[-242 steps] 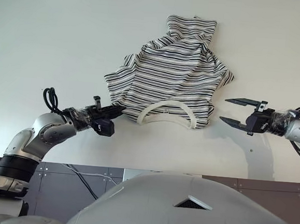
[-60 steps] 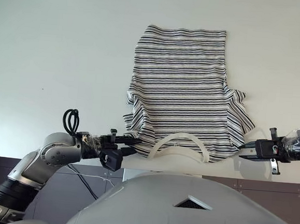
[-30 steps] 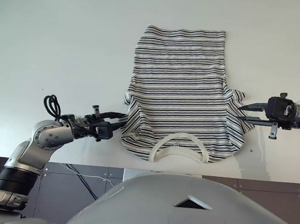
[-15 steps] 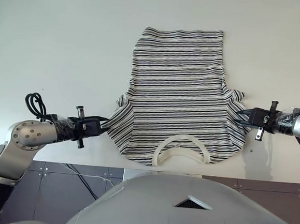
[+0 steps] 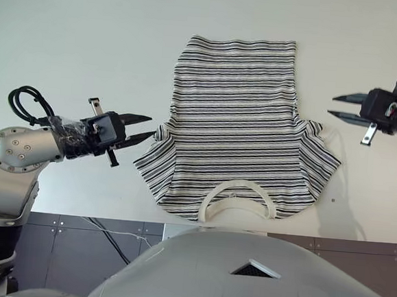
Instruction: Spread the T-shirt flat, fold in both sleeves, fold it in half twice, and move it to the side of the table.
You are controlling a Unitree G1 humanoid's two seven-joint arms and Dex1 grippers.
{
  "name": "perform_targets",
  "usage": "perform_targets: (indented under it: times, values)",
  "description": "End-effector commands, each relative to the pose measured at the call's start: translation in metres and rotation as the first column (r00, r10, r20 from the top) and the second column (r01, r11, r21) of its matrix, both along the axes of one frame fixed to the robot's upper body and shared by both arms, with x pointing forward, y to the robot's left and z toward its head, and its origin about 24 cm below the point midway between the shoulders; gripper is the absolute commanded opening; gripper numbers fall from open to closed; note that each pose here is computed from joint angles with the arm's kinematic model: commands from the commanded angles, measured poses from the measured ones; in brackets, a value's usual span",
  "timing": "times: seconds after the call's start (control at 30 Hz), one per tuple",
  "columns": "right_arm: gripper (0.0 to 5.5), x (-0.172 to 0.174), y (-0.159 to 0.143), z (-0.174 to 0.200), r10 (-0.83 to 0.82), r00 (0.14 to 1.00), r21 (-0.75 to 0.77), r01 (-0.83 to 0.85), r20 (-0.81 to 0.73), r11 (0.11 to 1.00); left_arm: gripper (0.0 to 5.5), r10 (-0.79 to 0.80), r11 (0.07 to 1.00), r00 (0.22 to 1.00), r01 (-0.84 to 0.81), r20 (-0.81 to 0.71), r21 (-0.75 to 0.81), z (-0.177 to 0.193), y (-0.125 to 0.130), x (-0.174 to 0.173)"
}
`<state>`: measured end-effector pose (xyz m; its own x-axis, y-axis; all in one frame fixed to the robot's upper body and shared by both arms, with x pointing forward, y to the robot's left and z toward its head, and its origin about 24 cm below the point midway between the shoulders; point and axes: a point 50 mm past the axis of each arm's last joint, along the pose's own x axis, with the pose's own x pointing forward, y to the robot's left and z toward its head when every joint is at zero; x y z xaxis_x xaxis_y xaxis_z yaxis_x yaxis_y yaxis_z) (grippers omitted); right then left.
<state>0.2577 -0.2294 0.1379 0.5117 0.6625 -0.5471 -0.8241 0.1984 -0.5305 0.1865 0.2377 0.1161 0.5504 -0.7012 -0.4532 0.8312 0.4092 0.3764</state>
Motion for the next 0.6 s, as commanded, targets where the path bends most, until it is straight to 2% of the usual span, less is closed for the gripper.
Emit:
perform_targets:
  times: [0.03,0.1,0.27,0.33,0.53,0.6]
  values:
    - [1.12,0.033,0.037,-0.001,-0.013,0.995,0.132,0.000,0.096,0.991,1.27,0.170,0.985,0.959,-0.173,0.226,-0.009,0.005,-0.003,0.047]
    - [1.12,0.042,0.051,-0.016,-0.008,0.999,0.179,-0.001,0.050,0.984,1.27,0.190,0.975,0.945,-0.213,0.268,0.058,-0.016,-0.008,0.064]
    - [1.12,0.037,0.066,-0.066,0.052,0.994,0.163,-0.036,-0.096,0.986,1.27,0.155,0.944,0.953,-0.221,0.260,0.244,-0.065,-0.003,0.094]
    - [1.44,0.035,0.070,-0.076,0.070,0.990,0.168,-0.049,-0.123,0.985,1.32,0.119,0.928,0.959,-0.199,0.258,0.314,-0.077,-0.001,0.107]
    - [2.65,0.032,0.079,-0.092,0.116,0.983,0.153,-0.094,-0.145,0.984,2.26,-0.015,0.900,0.939,-0.137,0.342,0.414,-0.077,-0.020,0.147]
    - [2.98,0.032,0.082,-0.094,0.135,0.980,0.143,-0.113,-0.148,0.983,2.30,-0.029,0.899,0.944,-0.120,0.329,0.422,-0.081,-0.024,0.150]
